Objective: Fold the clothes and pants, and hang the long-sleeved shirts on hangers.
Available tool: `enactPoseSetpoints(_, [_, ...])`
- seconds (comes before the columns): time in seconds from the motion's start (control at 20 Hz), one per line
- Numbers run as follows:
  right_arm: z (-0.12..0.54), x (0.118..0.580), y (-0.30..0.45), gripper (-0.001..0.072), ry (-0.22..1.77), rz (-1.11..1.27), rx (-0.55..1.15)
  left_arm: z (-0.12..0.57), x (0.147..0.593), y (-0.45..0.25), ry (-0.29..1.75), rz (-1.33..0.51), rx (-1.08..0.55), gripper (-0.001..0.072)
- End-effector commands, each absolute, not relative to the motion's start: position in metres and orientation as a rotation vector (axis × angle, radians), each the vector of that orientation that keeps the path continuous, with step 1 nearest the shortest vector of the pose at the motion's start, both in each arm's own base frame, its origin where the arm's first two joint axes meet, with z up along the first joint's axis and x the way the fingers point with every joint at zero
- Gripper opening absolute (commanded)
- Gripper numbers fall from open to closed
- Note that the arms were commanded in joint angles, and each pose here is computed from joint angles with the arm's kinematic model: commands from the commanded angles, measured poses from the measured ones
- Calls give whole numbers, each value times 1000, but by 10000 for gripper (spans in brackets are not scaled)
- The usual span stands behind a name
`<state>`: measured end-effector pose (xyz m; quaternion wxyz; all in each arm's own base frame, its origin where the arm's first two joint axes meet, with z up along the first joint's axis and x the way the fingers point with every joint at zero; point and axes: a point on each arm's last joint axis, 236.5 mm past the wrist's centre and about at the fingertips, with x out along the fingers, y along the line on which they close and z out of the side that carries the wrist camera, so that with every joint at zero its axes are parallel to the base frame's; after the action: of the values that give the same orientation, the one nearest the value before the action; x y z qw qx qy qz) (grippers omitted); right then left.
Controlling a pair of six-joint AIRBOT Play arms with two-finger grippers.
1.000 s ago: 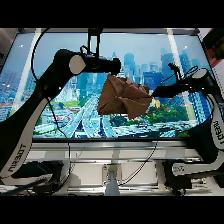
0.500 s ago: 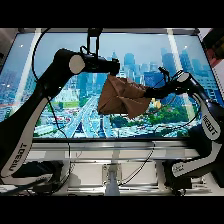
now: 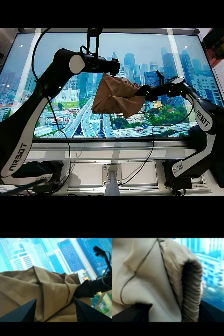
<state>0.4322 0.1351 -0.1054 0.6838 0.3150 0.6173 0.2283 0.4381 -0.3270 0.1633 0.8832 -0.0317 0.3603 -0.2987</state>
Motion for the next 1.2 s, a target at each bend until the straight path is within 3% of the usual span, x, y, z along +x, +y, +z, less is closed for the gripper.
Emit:
enactPoseSetpoints(0.0, [-112, 430, 151, 616, 1402, 537, 746, 163, 439, -326, 749, -622, -62, 501])
enactPoseSetpoints(0.05, [-113, 429, 158, 610, 1400, 550, 723, 163, 439, -326, 745, -626, -51, 501])
enactPoseSetpoints(0.1, [-114, 430, 164, 512, 1391, 556, 706, 163, 439, -326, 741, -630, -40, 501])
enactPoseSetpoints(0.15, [-116, 432, 172, 275, 1381, 555, 686, 163, 439, -326, 741, -631, -39, 501])
enactPoseSetpoints(0.2, [-118, 435, 178, 90, 1363, 554, 661, 163, 439, -326, 741, -631, -39, 500])
enactPoseSetpoints(0.25, [-119, 440, 183, 41, 1337, 549, 633, 163, 439, -326, 741, -631, -39, 501])
enactPoseSetpoints(0.5, [-78, 455, 182, 40, 1201, 602, 536, 163, 440, -324, 739, -626, -41, 501])
enactPoseSetpoints(0.85, [106, 468, 121, 38, 795, 584, 503, 170, 445, -314, 726, -610, -51, 501])
enactPoseSetpoints(1.15, [225, 431, 32, 38, 578, 372, 706, 174, 453, -300, 718, -583, -63, 500])
